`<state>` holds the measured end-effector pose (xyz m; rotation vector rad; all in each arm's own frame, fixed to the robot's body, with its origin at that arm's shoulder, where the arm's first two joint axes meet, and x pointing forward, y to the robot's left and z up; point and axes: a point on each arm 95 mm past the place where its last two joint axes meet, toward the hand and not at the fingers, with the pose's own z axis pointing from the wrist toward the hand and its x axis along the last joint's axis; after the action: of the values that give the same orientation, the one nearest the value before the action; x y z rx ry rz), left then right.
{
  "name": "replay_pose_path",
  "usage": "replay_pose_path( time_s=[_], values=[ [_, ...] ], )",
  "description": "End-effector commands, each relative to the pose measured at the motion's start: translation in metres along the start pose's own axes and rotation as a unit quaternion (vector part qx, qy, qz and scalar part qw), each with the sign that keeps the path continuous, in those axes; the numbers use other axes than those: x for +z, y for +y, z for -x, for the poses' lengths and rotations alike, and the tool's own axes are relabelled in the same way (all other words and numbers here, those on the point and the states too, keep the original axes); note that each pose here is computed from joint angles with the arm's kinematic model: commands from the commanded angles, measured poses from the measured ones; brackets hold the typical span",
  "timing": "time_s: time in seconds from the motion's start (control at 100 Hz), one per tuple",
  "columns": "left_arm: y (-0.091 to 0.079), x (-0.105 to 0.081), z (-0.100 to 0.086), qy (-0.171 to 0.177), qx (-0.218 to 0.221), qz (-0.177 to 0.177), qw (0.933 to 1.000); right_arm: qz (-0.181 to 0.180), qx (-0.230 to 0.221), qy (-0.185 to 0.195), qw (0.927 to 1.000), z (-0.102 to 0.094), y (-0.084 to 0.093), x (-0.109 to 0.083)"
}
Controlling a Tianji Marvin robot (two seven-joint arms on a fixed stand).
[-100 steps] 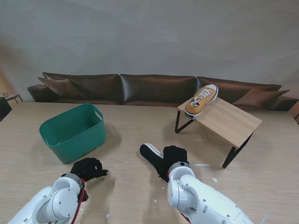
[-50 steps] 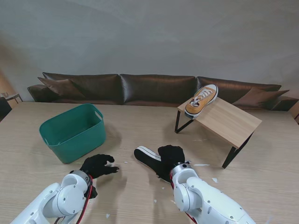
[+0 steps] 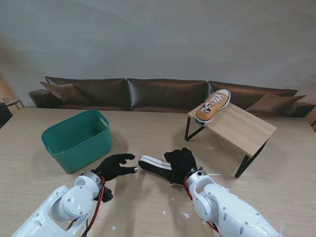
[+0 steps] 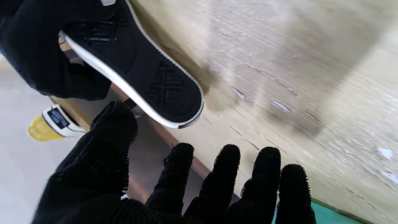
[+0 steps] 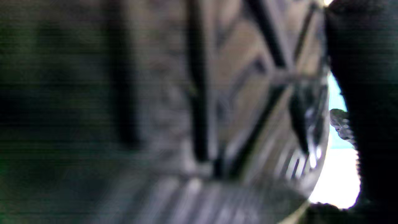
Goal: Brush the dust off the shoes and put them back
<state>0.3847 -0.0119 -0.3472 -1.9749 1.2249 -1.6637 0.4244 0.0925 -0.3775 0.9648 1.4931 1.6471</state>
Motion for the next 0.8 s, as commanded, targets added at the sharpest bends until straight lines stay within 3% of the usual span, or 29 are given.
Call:
replay_pose_path(
  time_s=[0.0,0.19,0.4,0.46,0.68,0.79],
  values=[
    [0.0,0.004,-0.005,0.002,-0.006,0.008,0.9999,0.003,-0.008,0.011,0.9999,0.001,0.006,0.004],
    [-0.003,0.011,-0.009,0.0,-0.024,0.034,0.9991,0.024,-0.023,0.046,0.9984,0.004,0.013,0.003],
    [-0.004,0.023,-0.011,-0.001,-0.031,0.056,0.998,0.02,-0.022,0.052,0.9982,0.005,0.013,0.004],
    [-0.004,0.026,-0.011,-0.002,-0.032,0.061,0.9976,0.027,-0.02,0.055,0.9979,0.004,0.023,-0.002],
    [-0.006,0.034,-0.011,-0.016,-0.039,0.081,0.9958,0.054,-0.014,0.086,0.9948,0.003,0.031,-0.009],
    [-0.007,0.038,-0.013,-0.009,-0.068,0.092,0.9934,0.06,-0.008,0.096,0.9935,0.003,0.034,-0.011]
  ],
)
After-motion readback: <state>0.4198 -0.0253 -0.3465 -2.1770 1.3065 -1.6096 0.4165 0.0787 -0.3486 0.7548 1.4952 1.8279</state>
